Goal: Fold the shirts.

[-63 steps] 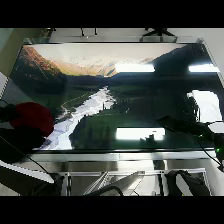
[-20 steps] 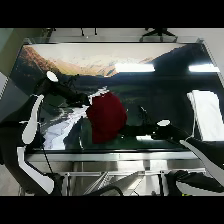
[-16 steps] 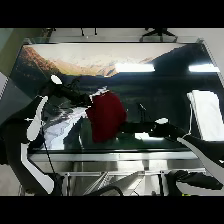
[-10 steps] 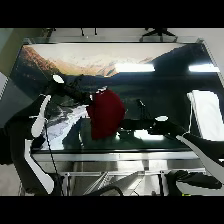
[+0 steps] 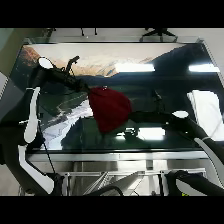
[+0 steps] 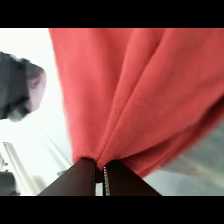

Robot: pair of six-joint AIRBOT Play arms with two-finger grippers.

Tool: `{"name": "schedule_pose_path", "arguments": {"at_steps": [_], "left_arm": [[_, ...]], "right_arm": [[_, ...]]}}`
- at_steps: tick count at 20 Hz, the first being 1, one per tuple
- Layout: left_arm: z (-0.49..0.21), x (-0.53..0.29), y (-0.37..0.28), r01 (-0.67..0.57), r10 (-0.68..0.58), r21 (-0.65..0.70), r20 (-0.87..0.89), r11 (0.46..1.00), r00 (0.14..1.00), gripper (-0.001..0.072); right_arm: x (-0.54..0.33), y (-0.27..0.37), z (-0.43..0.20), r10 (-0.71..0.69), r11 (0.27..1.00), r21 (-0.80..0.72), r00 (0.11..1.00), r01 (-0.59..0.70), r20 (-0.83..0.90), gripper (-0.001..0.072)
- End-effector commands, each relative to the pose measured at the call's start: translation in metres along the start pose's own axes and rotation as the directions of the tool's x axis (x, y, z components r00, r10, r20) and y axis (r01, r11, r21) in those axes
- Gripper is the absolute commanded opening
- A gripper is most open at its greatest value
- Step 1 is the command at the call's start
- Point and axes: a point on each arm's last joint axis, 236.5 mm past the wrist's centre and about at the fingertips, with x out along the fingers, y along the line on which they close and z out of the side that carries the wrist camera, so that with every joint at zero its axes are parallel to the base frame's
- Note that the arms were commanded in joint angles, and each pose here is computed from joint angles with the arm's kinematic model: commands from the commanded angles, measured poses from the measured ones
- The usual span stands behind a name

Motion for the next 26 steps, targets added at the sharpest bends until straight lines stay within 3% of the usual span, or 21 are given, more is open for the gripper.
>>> {"name": "schedule_pose_path", "arguments": {"at_steps": [1, 5, 11, 13, 15, 22, 23, 25, 26], "left_arm": [[0.008, -0.042, -0.042, -0.028, 0.022, 0.082, 0.072, 0.996, 0.997, 0.0011], [0.001, -0.108, -0.114, -0.083, 0.048, 0.183, 0.187, 0.98, 0.981, 0.0011], [-0.036, -0.202, -0.224, -0.227, 0.07, 0.334, 0.423, 0.915, 0.903, 0.0011], [-0.039, -0.218, -0.222, -0.325, 0.138, 0.305, 0.503, 0.895, 0.853, 0.0011], [-0.045, -0.2, -0.186, -0.381, 0.234, 0.244, 0.471, 0.892, 0.851, 0.0011], [-0.071, -0.046, -0.023, -0.261, 0.257, 0.029, 0.094, 0.965, 0.962, 0.0012], [-0.075, -0.03, -0.001, -0.254, 0.254, -0.002, 0.055, 0.967, 0.966, 0.0012], [-0.079, -0.01, 0.034, -0.235, 0.235, -0.068, -0.017, 0.97, 0.972, 0.0016], [-0.079, -0.006, 0.048, -0.226, 0.222, -0.092, -0.048, 0.97, 0.974, 0.0079]], "right_arm": [[-0.05, 0.042, 0.018, 0.051, 0.995, -0.086, 0.997, -0.046, 0.056, 0.0018], [-0.122, 0.137, 0.045, 0.148, 0.944, -0.318, 0.973, -0.086, 0.175, 0.0018], [-0.194, 0.237, 0.058, 0.149, 0.791, -0.604, 0.928, 0.095, 0.341, 0.0018], [-0.194, 0.222, 0.07, 0.09, 0.8, -0.579, 0.925, 0.154, 0.369, 0.0018], [-0.18, 0.192, 0.08, 0.047, 0.839, -0.525, 0.942, 0.143, 0.332, 0.0019], [-0.039, 0.034, 0.062, -0.004, 0.963, -0.269, 1.0, 0.0, -0.015, 0.0026], [-0.019, 0.004, 0.057, -0.037, 0.976, -0.218, 0.999, 0.027, -0.039, 0.0042], [0.007, -0.049, 0.051, -0.084, 0.991, -0.11, 0.994, 0.076, -0.07, 0.0336], [0.012, -0.064, 0.051, -0.089, 0.993, -0.079, 0.993, 0.082, -0.083, 0.0365]]}}
